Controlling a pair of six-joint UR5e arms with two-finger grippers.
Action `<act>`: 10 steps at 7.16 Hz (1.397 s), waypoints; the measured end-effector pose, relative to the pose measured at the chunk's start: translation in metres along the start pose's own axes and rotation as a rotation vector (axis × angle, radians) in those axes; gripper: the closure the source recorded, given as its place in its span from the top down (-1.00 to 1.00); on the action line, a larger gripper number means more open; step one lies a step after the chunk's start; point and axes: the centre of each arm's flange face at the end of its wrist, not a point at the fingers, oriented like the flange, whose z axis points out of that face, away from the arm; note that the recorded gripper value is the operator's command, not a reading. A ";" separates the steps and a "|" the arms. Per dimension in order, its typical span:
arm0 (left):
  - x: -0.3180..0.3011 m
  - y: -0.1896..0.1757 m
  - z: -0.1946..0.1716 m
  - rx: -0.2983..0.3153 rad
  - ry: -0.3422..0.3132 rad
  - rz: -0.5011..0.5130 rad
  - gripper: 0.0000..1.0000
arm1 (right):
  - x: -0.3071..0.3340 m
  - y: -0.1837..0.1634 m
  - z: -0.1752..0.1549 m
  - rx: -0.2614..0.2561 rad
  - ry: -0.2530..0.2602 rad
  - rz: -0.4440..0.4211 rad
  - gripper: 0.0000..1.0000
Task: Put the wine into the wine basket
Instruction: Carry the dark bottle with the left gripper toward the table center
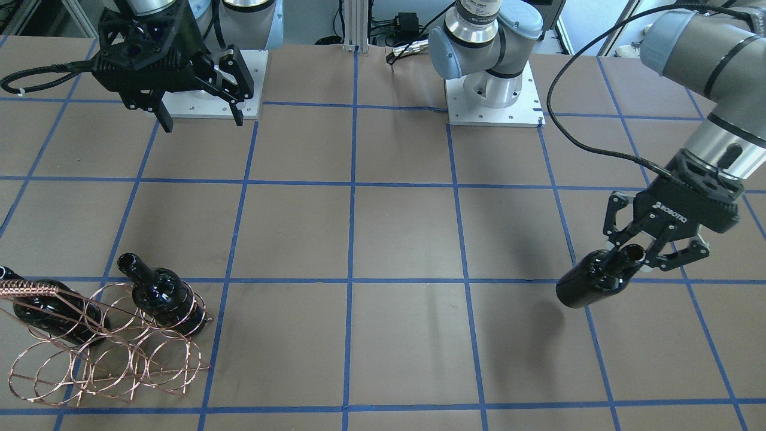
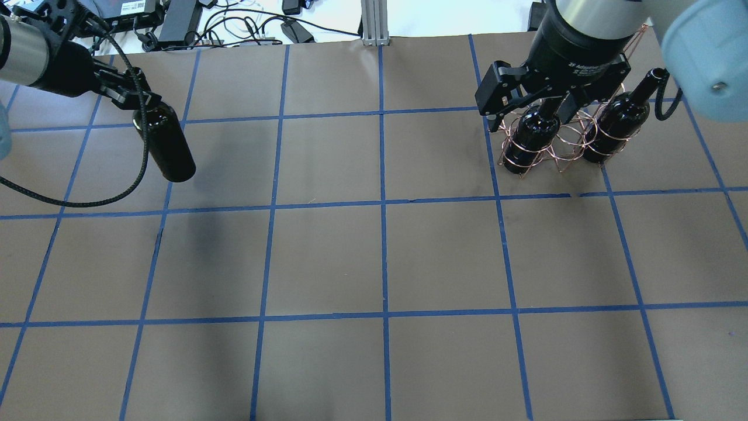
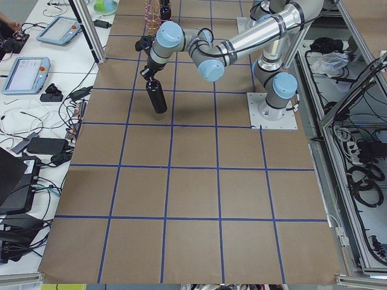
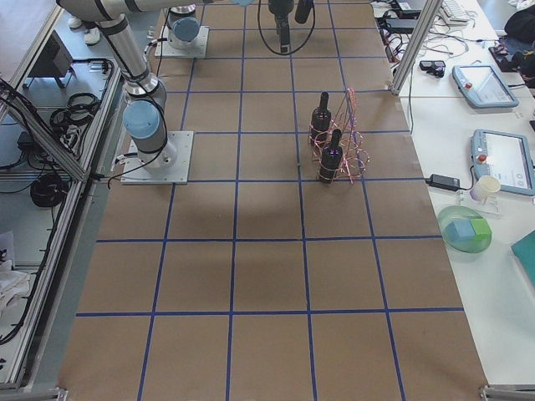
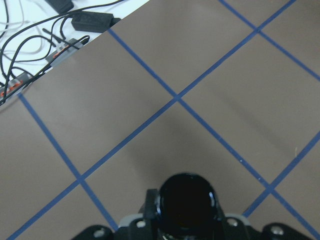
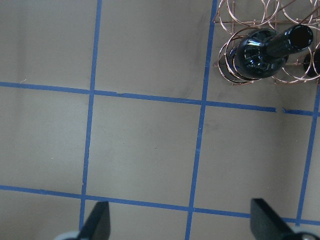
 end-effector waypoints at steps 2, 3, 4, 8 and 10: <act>0.041 -0.007 0.012 0.088 0.091 0.131 -1.00 | 0.000 0.000 0.000 -0.001 0.001 -0.001 1.00; 0.056 -0.003 0.022 0.116 0.138 0.152 -1.00 | 0.000 0.000 0.000 -0.002 0.001 0.000 1.00; 0.073 -0.002 0.031 0.130 0.199 0.154 -1.00 | 0.000 0.000 0.000 -0.002 0.001 0.002 1.00; 0.097 -0.002 0.060 0.148 0.341 0.185 -1.00 | 0.001 0.000 0.002 -0.006 0.004 0.001 1.00; 0.095 0.001 0.075 0.160 0.371 0.210 -1.00 | 0.001 0.000 0.003 -0.007 0.005 0.000 1.00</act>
